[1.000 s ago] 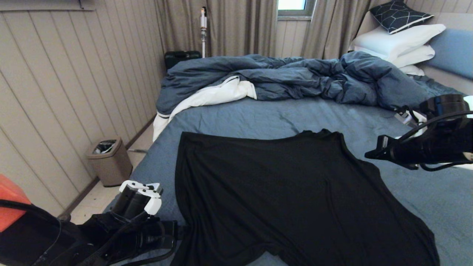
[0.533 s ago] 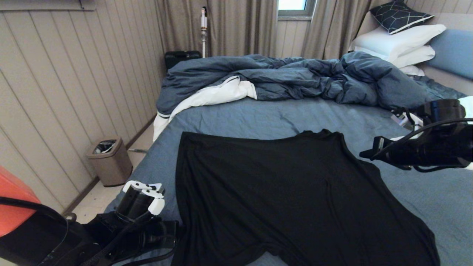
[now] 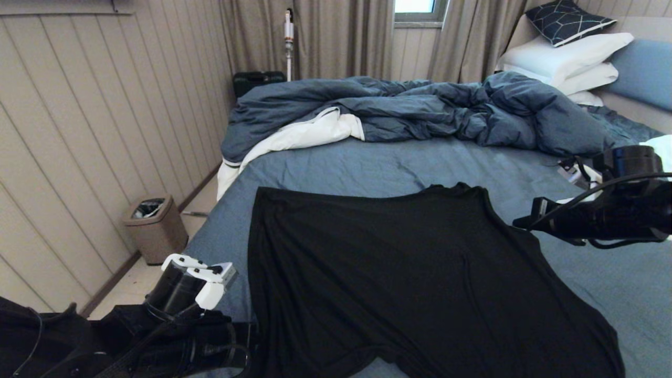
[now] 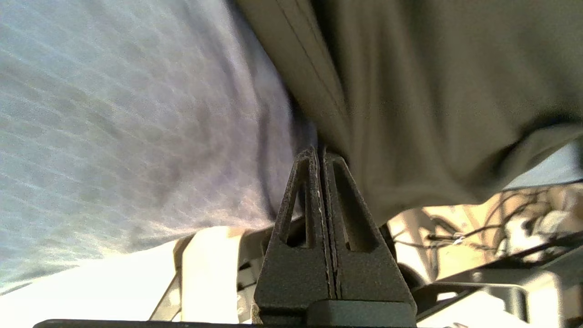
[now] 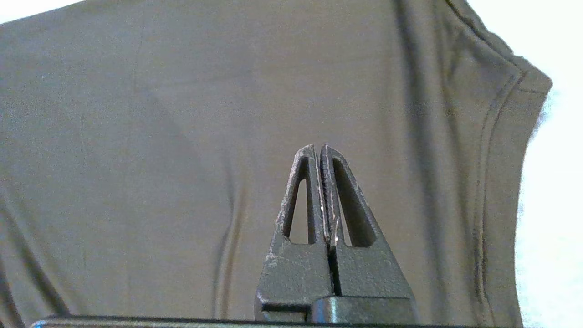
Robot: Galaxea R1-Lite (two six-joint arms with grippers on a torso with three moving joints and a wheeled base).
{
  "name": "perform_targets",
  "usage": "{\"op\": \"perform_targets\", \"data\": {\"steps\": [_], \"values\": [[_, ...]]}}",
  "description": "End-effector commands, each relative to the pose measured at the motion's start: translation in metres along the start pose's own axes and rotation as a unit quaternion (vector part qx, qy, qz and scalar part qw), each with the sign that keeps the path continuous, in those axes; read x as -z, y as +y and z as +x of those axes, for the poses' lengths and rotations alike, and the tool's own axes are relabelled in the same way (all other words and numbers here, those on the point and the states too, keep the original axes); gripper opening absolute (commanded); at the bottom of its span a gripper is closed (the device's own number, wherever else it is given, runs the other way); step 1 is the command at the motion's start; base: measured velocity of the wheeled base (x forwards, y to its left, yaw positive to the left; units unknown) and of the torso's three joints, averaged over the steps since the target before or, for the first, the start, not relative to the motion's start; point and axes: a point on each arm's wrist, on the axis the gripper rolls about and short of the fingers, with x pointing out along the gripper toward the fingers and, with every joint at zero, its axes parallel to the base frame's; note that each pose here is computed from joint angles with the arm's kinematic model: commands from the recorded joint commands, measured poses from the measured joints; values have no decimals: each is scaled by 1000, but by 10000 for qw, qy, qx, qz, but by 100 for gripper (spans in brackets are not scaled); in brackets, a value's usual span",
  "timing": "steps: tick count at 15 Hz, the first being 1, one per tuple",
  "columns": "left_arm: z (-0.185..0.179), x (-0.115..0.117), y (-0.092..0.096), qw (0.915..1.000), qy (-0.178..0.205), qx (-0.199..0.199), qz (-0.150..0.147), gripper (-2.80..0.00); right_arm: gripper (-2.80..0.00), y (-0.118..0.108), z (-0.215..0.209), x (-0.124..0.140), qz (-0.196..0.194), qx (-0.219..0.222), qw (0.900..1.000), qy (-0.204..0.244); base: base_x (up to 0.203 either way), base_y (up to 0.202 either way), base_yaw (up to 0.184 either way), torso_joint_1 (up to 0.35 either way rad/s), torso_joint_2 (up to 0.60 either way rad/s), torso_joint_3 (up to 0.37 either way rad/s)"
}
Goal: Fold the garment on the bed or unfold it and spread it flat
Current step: Unford the black T-shirt
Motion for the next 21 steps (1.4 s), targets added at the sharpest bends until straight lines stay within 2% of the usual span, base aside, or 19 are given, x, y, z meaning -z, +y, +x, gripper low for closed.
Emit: {"op": "perform_targets", "data": {"steps": [1,8,12,14,18,20,21], "values": [[-8,-3,-2,9998,-172,64,1,-280,-280,-3,3,2,38,12,10000,56,0,0,0,0,0,0],[-7,-8,-3,9997,-242,57,-41,-280,-280,-7,8,3,66,48,9999,109,0,0,0,0,0,0],[-11,-26,12,9977,-453,-230,-449,-280,-280,-11,3,-3,283,128,9995,5,0,0,0,0,0,0],[-11,-31,17,9970,-358,-390,-569,-280,-280,-16,2,-5,453,225,9987,-8,0,0,0,0,0,0],[3,-27,22,9965,-78,-550,-628,-280,-280,-56,-3,-14,1183,833,9880,542,0,0,0,0,0,0],[15,-23,25,9955,112,-638,-686,-280,-280,-65,-5,-14,1251,1240,9828,559,0,0,0,0,0,0],[15,-24,24,9957,65,-610,-692,-280,-280,-67,-5,-14,1229,1415,9808,547,0,0,0,0,0,0]]}}
